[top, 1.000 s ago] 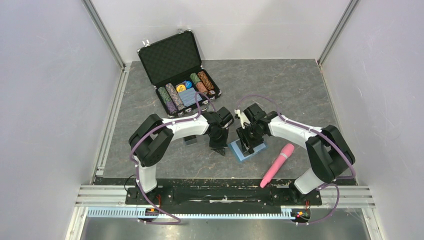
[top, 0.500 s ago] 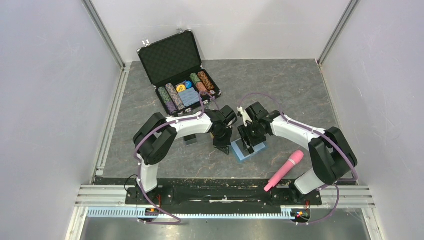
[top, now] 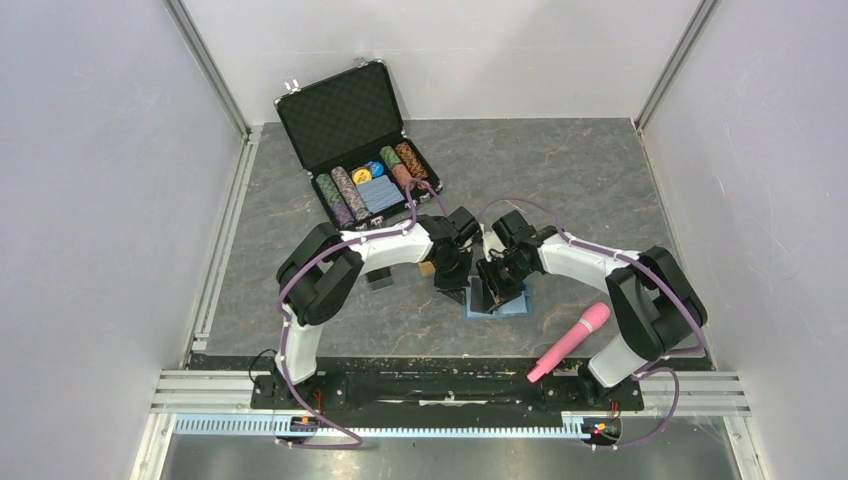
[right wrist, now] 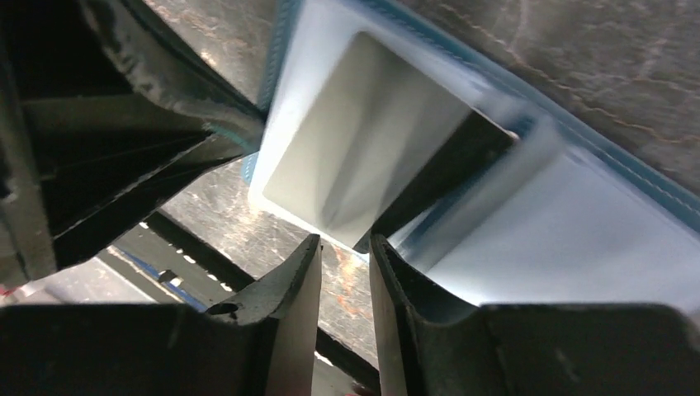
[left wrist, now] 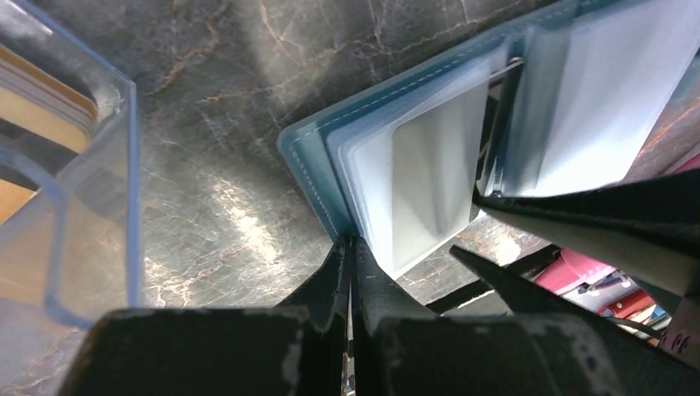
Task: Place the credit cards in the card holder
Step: Insert the credit card into the card holder.
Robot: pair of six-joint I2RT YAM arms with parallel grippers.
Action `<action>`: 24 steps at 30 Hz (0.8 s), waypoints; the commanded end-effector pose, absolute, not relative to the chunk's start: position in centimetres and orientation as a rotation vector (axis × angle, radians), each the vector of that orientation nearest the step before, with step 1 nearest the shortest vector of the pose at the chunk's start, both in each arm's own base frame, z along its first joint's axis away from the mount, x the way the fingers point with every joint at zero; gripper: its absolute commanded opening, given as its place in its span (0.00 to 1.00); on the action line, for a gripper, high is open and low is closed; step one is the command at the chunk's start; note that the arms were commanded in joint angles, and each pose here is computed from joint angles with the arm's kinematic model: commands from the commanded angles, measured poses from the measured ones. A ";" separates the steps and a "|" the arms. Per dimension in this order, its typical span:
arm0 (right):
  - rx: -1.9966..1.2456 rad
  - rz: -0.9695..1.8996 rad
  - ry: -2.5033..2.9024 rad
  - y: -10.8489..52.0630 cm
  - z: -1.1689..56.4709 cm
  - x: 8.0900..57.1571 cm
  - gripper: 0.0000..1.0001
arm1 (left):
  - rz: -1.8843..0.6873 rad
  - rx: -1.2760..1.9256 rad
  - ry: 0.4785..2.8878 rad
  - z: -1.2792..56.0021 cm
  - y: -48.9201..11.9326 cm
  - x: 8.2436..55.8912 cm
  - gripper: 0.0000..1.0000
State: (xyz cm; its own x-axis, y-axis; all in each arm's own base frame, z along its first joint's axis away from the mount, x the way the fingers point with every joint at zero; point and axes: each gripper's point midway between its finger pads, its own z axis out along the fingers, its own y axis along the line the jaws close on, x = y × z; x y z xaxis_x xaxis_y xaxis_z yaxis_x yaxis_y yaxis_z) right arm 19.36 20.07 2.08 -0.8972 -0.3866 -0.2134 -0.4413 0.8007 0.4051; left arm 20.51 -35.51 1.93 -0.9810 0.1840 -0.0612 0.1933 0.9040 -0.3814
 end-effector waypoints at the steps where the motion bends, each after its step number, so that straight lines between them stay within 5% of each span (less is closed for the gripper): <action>1: -0.705 0.922 2.812 23.0 3.2 19.0 0.29 | -0.468 0.318 3.102 -0.3 -33.6 20.3 0.02; 24: -0.506 0.781 2.848 19.7 2.6 21.8 0.30 | -0.298 0.350 3.079 0.3 -31.4 20.9 0.06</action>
